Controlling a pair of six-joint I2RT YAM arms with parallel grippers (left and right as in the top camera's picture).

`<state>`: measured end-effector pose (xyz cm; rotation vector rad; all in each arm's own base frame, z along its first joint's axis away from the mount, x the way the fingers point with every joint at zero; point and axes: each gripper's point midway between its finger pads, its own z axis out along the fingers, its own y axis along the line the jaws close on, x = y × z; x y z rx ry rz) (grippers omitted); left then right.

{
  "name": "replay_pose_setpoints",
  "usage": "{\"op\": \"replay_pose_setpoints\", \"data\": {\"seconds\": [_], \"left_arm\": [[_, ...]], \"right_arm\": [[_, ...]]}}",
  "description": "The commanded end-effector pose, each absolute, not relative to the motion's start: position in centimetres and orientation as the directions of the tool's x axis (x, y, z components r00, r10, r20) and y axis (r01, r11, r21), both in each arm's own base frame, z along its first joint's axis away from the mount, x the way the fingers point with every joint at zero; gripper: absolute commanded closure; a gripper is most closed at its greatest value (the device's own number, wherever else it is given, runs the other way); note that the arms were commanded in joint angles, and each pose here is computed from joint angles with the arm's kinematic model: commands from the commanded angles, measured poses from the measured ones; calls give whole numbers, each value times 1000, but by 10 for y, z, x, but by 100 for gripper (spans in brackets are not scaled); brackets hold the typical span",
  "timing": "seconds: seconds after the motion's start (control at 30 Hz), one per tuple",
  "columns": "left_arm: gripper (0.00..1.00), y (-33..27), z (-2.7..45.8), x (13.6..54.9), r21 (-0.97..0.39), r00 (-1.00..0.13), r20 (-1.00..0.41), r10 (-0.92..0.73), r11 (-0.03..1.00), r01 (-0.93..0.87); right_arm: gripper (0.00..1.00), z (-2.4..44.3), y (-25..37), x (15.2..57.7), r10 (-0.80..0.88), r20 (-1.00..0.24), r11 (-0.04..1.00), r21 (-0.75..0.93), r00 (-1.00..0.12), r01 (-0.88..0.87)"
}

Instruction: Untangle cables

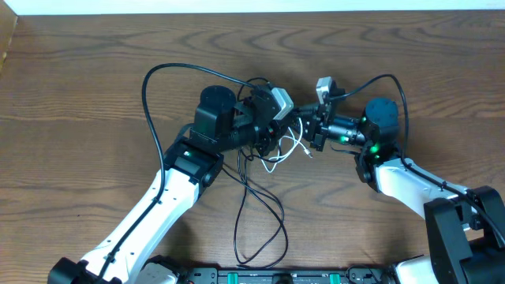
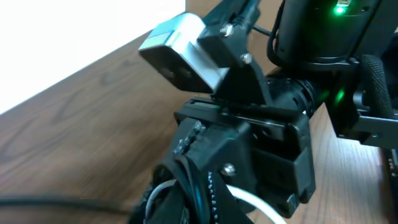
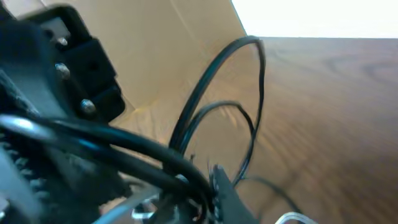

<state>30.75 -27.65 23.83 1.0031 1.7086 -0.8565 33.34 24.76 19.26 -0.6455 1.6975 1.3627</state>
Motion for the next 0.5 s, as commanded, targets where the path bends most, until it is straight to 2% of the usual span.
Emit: {"op": "replay_pose_setpoints", "data": {"seconds": [0.0,0.27,0.47], "left_arm": [[92,-282,241,296,-131,-224,-947,232,359,924],[92,-279,231,293,-164,-269,-929,255,366,916],[92,-272,223,295,-188,-306,-913,269,389,902]], "right_arm": [[99,180,241,348,144,-818,369,567,-557,-737],[99,126,196,378,239,-670,592,674,-703,-441],[99,90,158,384,299,-582,701,672,-756,-239]]}}
